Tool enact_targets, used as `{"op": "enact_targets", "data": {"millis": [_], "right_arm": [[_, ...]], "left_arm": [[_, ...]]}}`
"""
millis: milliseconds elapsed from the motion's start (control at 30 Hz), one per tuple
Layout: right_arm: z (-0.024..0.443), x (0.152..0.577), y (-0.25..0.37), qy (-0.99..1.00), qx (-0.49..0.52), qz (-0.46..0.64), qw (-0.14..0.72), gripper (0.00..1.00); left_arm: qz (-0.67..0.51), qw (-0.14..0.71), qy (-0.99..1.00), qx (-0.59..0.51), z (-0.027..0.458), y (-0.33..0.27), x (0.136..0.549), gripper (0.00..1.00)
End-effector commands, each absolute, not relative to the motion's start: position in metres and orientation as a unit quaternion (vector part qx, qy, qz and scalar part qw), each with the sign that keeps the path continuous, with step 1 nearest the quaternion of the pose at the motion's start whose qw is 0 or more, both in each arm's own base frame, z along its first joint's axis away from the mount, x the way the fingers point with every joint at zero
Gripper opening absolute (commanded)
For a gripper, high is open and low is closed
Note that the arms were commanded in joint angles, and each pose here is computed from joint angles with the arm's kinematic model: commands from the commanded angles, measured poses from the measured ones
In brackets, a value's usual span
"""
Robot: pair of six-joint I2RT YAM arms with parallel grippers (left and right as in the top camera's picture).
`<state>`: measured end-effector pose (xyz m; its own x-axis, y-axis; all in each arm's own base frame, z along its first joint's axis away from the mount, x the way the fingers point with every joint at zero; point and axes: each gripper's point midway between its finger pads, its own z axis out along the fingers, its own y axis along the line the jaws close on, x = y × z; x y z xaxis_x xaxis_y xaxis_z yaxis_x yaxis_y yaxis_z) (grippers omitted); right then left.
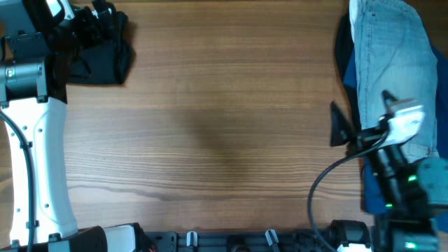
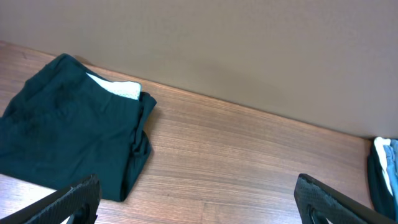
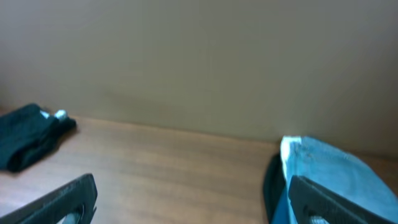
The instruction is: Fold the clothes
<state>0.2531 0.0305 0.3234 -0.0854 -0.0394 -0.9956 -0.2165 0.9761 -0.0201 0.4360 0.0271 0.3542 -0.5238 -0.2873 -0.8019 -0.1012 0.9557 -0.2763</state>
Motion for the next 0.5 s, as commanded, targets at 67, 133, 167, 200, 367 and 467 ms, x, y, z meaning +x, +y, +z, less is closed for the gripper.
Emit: {"op": "enact_targets", "data": {"millis": [67,133,167,200,367,467], "right_arm": [[0.25,0.248,0.035,0.72,-0.064,0.08,0.687,1.0],[0.225,0.247,0.029,0.723,-0.015,0.099,0.684,1.0],[0.216,0.246,0.028,0.721,-0.014,0.096,0.686,1.0],[0.208,0.245,0.028,0.721,-0.018,0.092,0.687,1.0],[0.176,0.243,0.028,0.721,-0.027,0.084,0.687,1.0],[0.177,0.242,0.027,0.715,-0.039,0.071,0.694,1.0]], "left_arm": [[-0.1,0.476,0.868,-0.104,0.355,0.025,0.436,1.0],[-0.1,0.476,0.868,-0.104,0.355,0.025,0.436,1.0],[-0.1,0.476,0.868,-0.104,0.355,0.025,0.436,1.0],[-0.1,0.476,0.868,-0.104,0.354,0.025,0.436,1.0],[-0.1,0.476,0.868,-0.104,0.354,0.025,0.436,1.0],[-0.1,0.476,0.868,-0.103,0.354,0.025,0.436,1.0]]}}
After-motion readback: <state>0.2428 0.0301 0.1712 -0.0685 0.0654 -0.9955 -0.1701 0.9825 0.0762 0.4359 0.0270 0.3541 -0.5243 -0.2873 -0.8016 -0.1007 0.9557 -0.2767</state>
